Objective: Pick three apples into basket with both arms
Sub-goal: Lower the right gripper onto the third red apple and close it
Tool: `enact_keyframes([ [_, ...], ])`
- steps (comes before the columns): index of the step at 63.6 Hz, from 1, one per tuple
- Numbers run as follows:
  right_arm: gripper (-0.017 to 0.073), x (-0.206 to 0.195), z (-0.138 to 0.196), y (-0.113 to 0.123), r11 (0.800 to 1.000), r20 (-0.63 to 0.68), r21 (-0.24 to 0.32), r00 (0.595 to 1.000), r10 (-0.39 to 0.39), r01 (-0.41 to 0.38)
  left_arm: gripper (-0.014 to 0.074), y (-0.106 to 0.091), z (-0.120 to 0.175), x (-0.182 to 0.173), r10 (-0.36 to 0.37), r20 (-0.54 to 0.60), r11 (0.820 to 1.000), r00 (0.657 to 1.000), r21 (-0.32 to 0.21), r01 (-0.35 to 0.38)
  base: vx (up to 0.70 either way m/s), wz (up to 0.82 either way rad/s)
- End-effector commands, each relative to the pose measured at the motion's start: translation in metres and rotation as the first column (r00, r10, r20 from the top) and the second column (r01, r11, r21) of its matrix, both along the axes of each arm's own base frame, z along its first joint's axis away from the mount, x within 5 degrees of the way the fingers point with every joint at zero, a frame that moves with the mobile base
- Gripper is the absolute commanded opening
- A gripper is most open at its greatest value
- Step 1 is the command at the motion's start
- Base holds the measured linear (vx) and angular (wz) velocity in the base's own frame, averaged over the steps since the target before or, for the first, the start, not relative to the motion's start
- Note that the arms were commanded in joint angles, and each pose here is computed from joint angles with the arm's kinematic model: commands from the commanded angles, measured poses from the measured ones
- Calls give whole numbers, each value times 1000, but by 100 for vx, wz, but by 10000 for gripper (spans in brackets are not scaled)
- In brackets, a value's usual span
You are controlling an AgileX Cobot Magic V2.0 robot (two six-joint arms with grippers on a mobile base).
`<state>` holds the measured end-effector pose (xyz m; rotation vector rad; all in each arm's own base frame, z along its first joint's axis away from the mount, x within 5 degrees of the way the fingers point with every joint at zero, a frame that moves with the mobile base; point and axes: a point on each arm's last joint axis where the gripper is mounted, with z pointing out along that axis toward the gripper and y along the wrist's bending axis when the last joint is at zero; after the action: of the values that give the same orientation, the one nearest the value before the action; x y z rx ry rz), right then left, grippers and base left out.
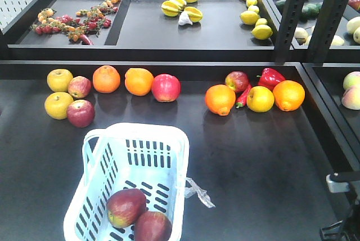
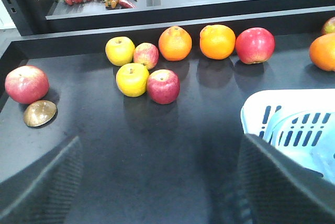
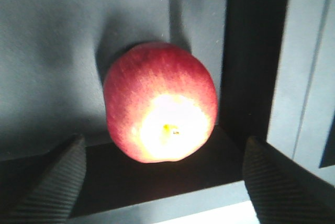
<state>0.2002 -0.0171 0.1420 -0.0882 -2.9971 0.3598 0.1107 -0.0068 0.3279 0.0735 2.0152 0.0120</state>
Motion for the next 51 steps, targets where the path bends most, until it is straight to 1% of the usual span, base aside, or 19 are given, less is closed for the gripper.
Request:
enact_keyframes([
  [1, 582, 6, 2, -4, 999, 10, -26, 1000, 28, -28, 587, -1, 13, 2, -8, 82, 1000, 997, -11, 9, 0, 0],
  [12, 587, 11, -8, -7, 996, -12, -46, 997, 70, -70, 587, -1, 13, 2, -8, 82, 1000, 997, -11, 9, 0, 0],
  [24, 610, 13, -15, -6, 995, -29, -36, 996, 89, -90, 587, -1, 13, 2, -8, 82, 1000, 997, -11, 9, 0, 0],
  [38, 610, 16, -21, -5, 991, -31, -23, 991, 128, -129, 587, -1, 13, 2, -8, 82, 1000, 997, -11, 9, 0, 0],
  [51, 610, 16, -29, -6, 990, -64, -24, 989, 137, -138, 587, -1, 13, 2, -8, 82, 1000, 997, -11, 9, 0, 0],
])
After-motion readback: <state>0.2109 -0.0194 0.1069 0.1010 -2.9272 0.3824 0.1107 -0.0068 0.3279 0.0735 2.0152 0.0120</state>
